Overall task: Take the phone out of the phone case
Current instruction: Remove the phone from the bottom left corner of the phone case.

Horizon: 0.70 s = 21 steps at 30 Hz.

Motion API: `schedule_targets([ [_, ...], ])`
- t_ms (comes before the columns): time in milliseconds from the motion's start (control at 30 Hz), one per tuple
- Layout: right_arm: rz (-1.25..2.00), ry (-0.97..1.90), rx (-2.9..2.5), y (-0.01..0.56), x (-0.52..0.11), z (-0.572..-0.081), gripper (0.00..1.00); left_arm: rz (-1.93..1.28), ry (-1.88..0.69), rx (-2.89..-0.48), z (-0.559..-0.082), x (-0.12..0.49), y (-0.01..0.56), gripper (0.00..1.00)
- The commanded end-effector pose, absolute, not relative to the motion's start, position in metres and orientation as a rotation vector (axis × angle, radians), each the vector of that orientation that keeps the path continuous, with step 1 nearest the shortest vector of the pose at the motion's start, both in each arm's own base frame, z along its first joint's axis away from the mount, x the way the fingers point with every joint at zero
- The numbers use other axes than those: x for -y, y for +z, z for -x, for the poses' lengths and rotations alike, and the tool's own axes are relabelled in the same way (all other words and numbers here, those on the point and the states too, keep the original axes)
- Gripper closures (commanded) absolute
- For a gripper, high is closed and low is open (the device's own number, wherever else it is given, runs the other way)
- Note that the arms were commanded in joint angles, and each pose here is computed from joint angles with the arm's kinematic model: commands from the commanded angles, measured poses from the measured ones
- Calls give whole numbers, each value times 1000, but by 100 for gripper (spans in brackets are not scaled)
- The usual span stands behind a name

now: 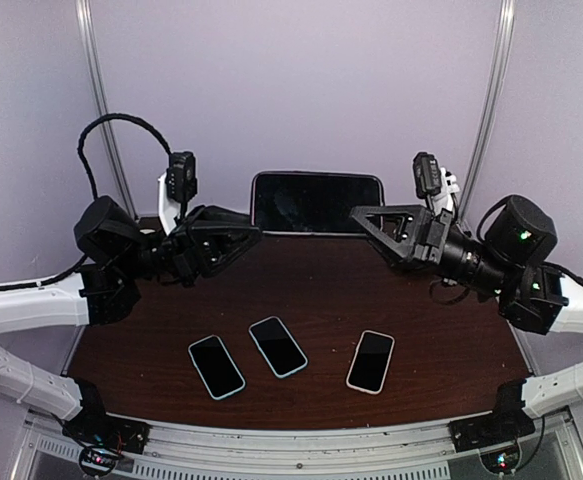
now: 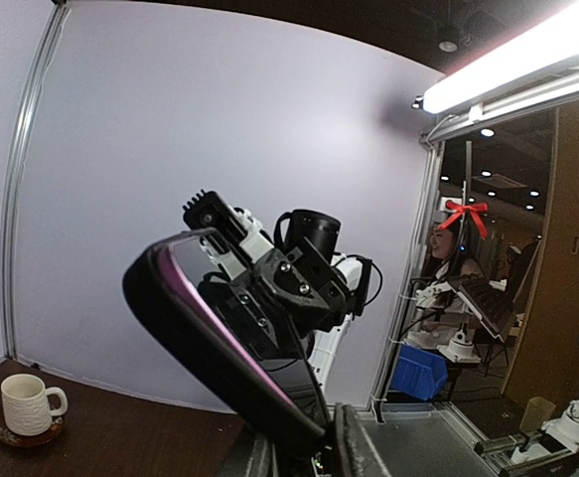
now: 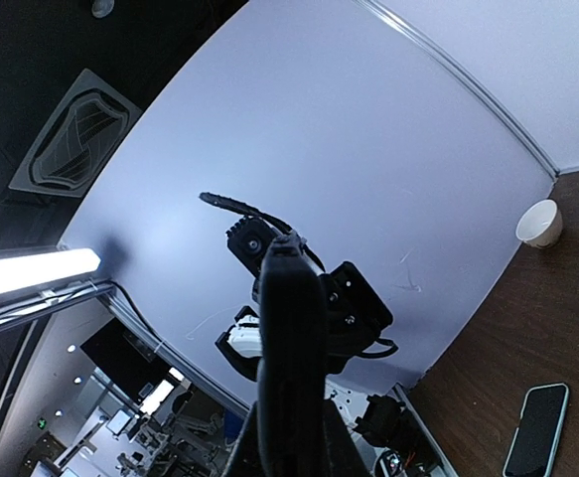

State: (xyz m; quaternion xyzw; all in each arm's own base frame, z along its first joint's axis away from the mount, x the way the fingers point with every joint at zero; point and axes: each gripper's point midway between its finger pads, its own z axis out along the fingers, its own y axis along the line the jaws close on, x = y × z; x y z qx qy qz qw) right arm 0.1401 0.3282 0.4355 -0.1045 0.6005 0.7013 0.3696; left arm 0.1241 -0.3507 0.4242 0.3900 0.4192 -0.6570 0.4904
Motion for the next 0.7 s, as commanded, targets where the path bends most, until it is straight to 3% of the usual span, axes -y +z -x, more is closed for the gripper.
schedule_targets([
  [0,150,2023,-1547,436,-330,-137,100,-957,-1546,-808,-113,340,453,87],
  [400,158,2262,-1464,443,-332,-121,100,-897,-1565,-791,-125,345,447,93],
  [667,265,2222,-1469,448,-334,-110,100,-834,-1579,-841,-142,346,442,96],
])
